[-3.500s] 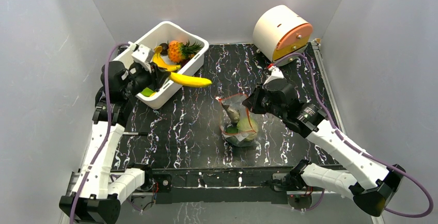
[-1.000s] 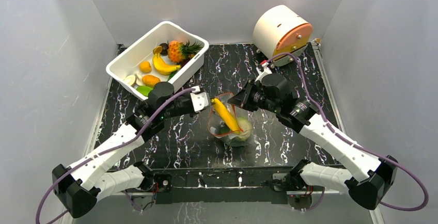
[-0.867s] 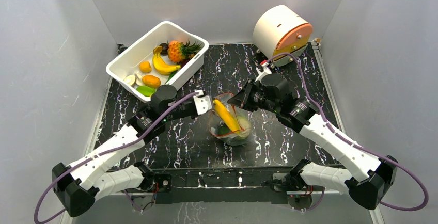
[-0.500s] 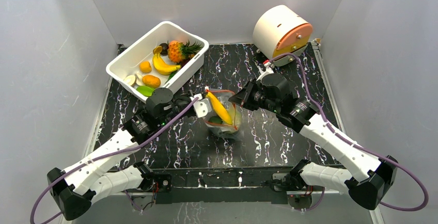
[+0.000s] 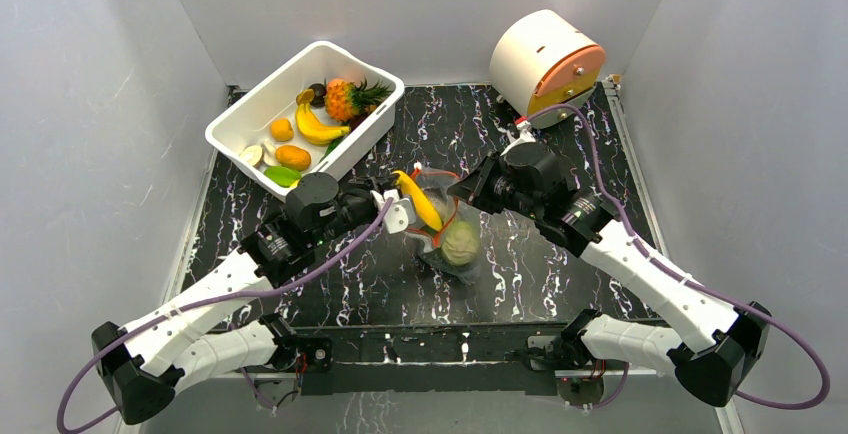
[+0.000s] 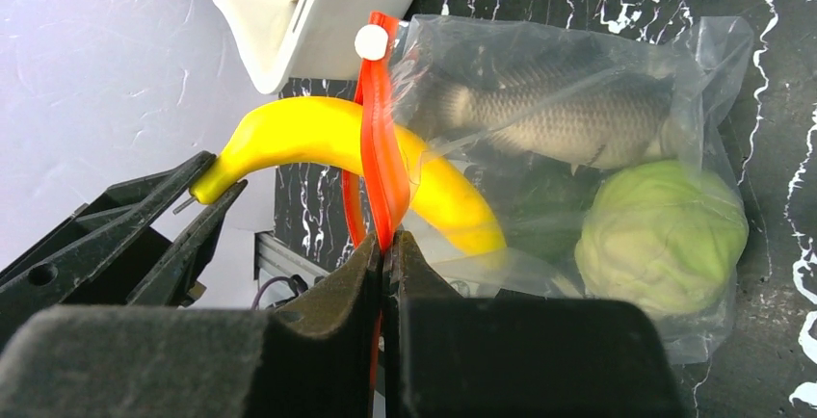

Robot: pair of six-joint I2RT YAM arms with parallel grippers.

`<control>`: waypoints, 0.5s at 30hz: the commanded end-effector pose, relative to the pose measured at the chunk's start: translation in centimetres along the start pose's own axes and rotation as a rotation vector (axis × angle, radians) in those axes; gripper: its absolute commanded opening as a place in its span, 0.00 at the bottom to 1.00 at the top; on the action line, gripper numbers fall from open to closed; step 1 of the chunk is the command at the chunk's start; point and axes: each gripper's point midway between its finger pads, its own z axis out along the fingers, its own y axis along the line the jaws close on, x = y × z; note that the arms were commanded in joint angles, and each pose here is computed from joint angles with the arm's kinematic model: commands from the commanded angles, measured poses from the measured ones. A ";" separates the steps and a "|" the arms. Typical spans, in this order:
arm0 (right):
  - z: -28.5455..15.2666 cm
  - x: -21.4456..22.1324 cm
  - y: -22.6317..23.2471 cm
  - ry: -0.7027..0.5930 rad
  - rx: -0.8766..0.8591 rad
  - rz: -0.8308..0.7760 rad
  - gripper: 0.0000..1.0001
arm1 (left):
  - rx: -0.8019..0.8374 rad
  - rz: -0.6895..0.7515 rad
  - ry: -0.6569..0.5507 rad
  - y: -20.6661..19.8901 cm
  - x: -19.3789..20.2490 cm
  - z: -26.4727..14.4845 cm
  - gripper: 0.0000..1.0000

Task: Place the food in the zip-top bag and seal the zipper
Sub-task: Place the fake fruit in the zipper food storage bag.

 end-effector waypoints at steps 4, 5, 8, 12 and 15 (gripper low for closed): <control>-1.1 -1.8 4.6 -0.069 -0.213 0.098 0.00 | 0.002 0.014 -0.102 -1.1 -2.4 1.0 0.00; -1.1 -1.6 4.7 -0.061 -0.223 0.106 0.00 | 0.006 0.009 -0.108 -1.5 -2.5 1.1 0.00; -0.9 -1.4 4.7 -0.053 -0.230 0.119 0.00 | 0.026 -0.002 -0.116 -2.8 -2.7 1.6 0.00; -1.3 -1.8 4.7 -0.074 -0.228 0.122 0.00 | 0.012 0.028 -0.075 -4.2 -1.8 2.0 0.00; -1.6 -2.1 4.8 -0.088 -0.229 0.123 0.00 | -0.027 0.066 -0.038 -4.1 -0.9 2.0 0.00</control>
